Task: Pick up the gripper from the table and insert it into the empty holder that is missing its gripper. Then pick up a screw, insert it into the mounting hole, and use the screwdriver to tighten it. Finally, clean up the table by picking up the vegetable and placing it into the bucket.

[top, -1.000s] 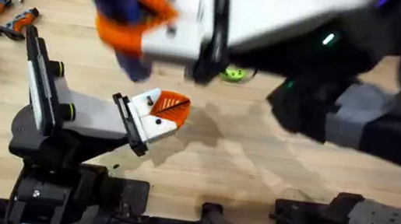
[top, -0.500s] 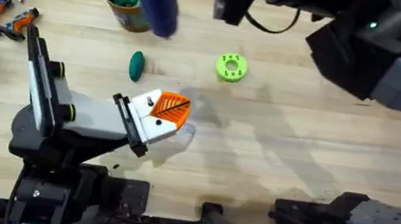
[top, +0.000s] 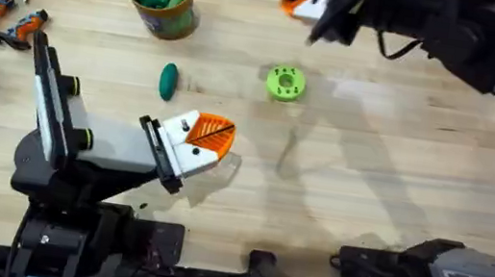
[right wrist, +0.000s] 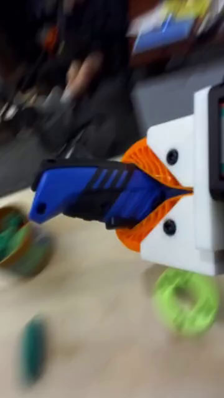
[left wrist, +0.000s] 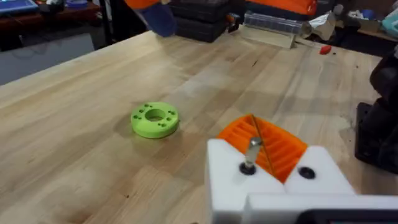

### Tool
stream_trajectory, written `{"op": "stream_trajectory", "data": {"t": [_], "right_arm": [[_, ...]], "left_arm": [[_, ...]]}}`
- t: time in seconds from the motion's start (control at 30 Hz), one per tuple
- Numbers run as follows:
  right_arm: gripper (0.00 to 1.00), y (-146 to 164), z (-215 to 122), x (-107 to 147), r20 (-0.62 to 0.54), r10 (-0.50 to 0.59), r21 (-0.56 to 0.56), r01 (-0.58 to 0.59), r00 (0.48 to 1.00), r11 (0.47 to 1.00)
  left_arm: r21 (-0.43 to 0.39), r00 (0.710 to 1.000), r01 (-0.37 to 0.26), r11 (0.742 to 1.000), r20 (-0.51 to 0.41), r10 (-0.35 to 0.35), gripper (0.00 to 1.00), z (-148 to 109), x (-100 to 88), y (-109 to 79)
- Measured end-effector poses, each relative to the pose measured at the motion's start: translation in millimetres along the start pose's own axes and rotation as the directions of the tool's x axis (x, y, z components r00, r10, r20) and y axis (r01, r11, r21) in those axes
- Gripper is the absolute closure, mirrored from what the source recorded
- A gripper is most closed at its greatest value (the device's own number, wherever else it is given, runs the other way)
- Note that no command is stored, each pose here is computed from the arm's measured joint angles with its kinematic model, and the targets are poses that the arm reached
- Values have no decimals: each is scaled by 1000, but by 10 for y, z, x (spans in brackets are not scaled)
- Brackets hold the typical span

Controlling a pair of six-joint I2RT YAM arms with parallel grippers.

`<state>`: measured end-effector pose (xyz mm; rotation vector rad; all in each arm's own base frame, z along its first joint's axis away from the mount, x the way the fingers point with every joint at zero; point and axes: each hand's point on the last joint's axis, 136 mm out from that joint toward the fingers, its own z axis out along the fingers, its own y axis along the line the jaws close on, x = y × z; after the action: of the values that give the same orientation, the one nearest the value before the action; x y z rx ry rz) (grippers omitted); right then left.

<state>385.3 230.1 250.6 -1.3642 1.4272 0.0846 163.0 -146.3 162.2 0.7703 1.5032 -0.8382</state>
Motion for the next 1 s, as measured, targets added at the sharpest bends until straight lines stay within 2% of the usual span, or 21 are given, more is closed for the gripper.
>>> {"op": "stream_trajectory", "data": {"t": [0.1, 0.27, 0.4, 0.57, 0.77, 1.0], "right_arm": [[975, -193, 14, 365, -144, -135, 63, 145, 980, 987], [975, -307, 85, 1036, -361, -271, 25, 300, 892, 954], [975, -269, 148, 1499, -466, -329, -53, 345, 822, 937], [975, -188, 237, 1933, -524, -350, -117, 341, 777, 933], [975, -41, 325, 2287, -556, -349, -173, 306, 754, 936], [952, 9, 348, 2345, -558, -355, -191, 300, 750, 935]], "left_arm": [[0, 1000, 0, 1000, 0, 0, 997, 0, 0, 0], [0, 1000, 0, 1000, 0, 0, 997, 0, 0, 0], [0, 1000, 0, 1000, 0, 0, 997, 0, 0, 0], [0, 1000, 0, 1000, 0, 0, 997, 0, 0, 0], [0, 1000, 0, 1000, 0, 0, 997, 0, 0, 0], [0, 1000, 0, 1000, 0, 0, 997, 0, 0, 0]]}}
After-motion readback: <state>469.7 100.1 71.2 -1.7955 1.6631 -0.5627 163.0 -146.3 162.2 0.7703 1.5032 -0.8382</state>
